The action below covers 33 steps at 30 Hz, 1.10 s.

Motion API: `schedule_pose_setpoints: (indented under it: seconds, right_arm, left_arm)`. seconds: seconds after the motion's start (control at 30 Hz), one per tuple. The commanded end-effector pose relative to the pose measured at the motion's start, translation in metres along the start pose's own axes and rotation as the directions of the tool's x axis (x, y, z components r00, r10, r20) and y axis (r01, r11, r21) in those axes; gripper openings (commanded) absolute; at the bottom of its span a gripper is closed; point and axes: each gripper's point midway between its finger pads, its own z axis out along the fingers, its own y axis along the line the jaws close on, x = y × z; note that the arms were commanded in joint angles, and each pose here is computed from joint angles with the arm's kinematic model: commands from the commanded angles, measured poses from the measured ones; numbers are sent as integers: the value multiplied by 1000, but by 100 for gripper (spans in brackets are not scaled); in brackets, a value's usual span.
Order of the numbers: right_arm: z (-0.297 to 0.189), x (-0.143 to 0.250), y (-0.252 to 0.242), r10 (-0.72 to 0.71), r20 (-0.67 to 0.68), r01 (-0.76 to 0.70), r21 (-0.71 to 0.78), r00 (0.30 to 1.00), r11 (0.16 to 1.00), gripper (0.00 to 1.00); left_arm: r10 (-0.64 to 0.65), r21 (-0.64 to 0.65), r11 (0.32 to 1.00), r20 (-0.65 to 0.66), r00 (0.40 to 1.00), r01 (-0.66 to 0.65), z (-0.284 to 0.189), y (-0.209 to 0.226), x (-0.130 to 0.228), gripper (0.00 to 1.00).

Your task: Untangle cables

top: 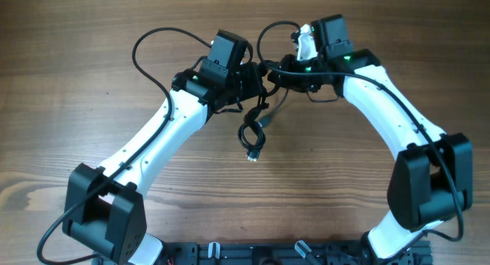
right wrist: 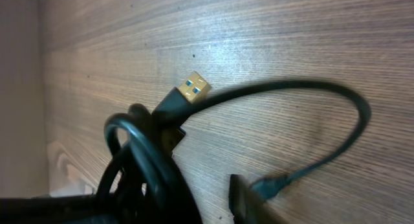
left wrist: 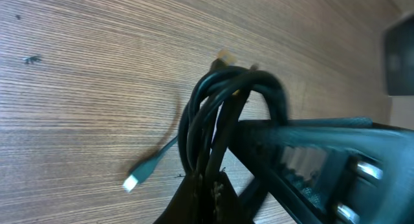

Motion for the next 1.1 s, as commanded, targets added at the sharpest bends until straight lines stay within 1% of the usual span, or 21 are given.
schedule_pose_setpoints:
  seconds: [0.0, 0.07, 0.1, 0.13, 0.27, 0.3, 0.33, 0.4, 0.47, 0.53, 0.6, 0.63, 0.67, 0.7, 0.73, 0.77, 0.8, 0.83, 0.9, 1.0, 1.07]
  right_arm:
    - [4, -12, -28, 104, 29, -105, 68, 994, 992, 4]
    - [-2, -19, -37, 122, 50, -126, 72, 991, 989, 4]
    - [-5, -25, -42, 128, 67, -132, 71, 990, 989, 4]
    - [-7, -28, -46, 133, 76, -139, 71, 988, 988, 4]
    - [-7, -31, -70, 182, 76, -189, 94, 980, 978, 4]
    - [-3, -29, -74, 195, 57, -200, 86, 979, 976, 4]
    - [1, -26, -74, 195, 36, -198, 72, 980, 978, 4]
    - [3, -24, -75, 193, 26, -194, 74, 981, 978, 4]
    - [3, -20, -77, 191, 13, -191, 81, 982, 978, 4]
    - [3, -14, -79, 184, -8, -182, 96, 983, 979, 4]
    - [3, -10, -78, 164, -30, -161, 89, 986, 983, 4]
    - [3, -6, -65, 91, -65, -90, 14, 994, 996, 4]
    - [3, -4, -61, 71, -76, -72, -10, 995, 997, 4]
    - [3, 0, -55, 37, -96, -41, -48, 995, 998, 4]
    - [0, 5, -38, -63, -113, 45, -155, 992, 987, 4]
    - [-4, 10, -20, -167, -107, 132, -276, 980, 952, 4]
    - [-13, 17, 1, -288, -75, 235, -405, 955, 884, 4]
    - [-21, 24, 11, -371, -44, 310, -463, 928, 830, 4]
    - [-38, 33, 20, -459, -8, 403, -467, 888, 787, 4]
    - [-61, 40, 36, -478, 12, 423, -486, 878, 765, 4]
    - [-69, 48, 45, -477, 16, 408, -541, 879, 735, 5]
  left_arm:
    - [130, 90, 988, -11, 991, -128, -13, -16, 1, 4]
    - [309, 216, 930, -25, 951, -296, -17, -37, 11, 4]
    - [427, 345, 852, -20, 904, -395, -24, -56, 22, 4]
    - [477, 421, 799, -10, 879, -428, -31, -68, 28, 4]
    - [552, 610, 640, 57, 832, -467, -65, -87, 31, 4]
    - [571, 671, 572, 86, 816, -471, -80, -91, 30, 4]
    - [570, 701, 541, 99, 816, -463, -89, -91, 28, 4]
    - [544, 700, 553, 106, 832, -451, -94, -82, 15, 4]
    - [489, 675, 603, 108, 866, -425, -97, -66, -7, 4]
    - [418, 630, 664, 134, 898, -403, -102, -47, -35, 4]
    - [379, 550, 732, 163, 911, -403, -101, -28, -54, 4]
    - [366, 508, 769, 146, 919, -387, -95, -20, -55, 4]
    - [372, 490, 781, 134, 919, -388, -90, -20, -51, 7]
    - [397, 443, 799, 120, 910, -407, -80, -19, -43, 16]
    - [435, 385, 809, 113, 893, -443, -69, -23, -34, 25]
    - [458, 347, 813, 117, 881, -468, -62, -26, -31, 32]
    - [473, 298, 819, 132, 871, -490, -57, -28, -31, 38]
    - [482, 291, 814, 145, 864, -502, -56, -31, -32, 43]
    - [484, 299, 811, 139, 864, -503, -56, -31, -30, 54]
    - [576, 300, 765, 78, 814, -570, -54, -18, -11, 60]
    - [611, 315, 742, 44, 790, -592, -55, -13, 0, 61]
